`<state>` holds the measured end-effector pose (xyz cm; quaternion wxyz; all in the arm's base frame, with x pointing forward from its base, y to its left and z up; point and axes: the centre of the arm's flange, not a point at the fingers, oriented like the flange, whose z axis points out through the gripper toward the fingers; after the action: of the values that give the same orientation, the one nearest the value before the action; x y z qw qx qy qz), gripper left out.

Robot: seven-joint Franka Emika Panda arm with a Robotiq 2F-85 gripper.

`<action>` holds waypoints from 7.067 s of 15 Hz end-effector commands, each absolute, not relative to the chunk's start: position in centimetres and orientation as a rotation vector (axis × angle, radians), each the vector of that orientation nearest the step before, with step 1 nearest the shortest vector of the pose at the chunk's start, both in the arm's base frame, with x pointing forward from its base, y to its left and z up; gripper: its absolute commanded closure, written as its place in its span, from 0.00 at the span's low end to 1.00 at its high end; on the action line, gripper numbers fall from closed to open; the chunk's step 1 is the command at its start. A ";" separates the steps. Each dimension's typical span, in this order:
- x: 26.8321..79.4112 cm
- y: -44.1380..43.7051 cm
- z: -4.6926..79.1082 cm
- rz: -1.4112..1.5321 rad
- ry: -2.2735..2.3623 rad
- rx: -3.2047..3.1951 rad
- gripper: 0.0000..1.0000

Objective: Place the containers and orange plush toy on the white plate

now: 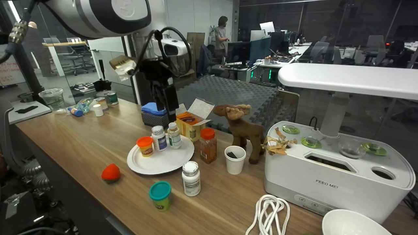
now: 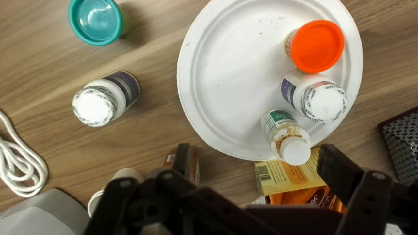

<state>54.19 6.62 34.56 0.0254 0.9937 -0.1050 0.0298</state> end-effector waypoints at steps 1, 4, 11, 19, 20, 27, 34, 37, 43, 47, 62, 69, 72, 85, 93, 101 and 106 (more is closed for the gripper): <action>57.1 5.8 32.2 0.110 -0.186 3.091 0.00; 58.7 4.7 30.1 0.114 -0.157 3.082 0.00; 61.5 1.7 31.7 0.204 -0.195 3.050 0.00; 62.4 -0.2 31.1 0.185 -0.208 3.018 0.00; 62.5 -0.3 30.3 0.187 -0.222 3.003 0.00; 62.9 -0.4 28.0 0.140 -0.233 2.991 0.26; 62.8 -2.1 29.1 0.182 -0.265 2.919 0.75; 62.5 -3.4 29.8 0.167 -0.320 2.869 0.75; 61.6 -1.8 34.0 0.029 -0.342 2.908 0.75; 59.6 1.5 35.2 -0.070 -0.278 2.954 0.75; 54.0 6.6 31.5 0.144 -0.730 3.074 0.75; 52.2 8.2 30.6 0.105 -0.741 3.067 0.75; 51.6 9.0 30.0 0.098 -0.737 3.065 0.75; 50.8 11.4 28.7 0.217 -0.658 3.059 0.71; 50.6 11.8 29.2 0.251 -0.570 3.044 0.00; 53.8 3.2 32.7 0.259 -0.603 2.962 0.00; 54.3 -2.8 31.0 0.165 -0.443 3.014 0.00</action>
<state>53.64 -0.65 31.43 0.0552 0.9801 -0.1764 0.0717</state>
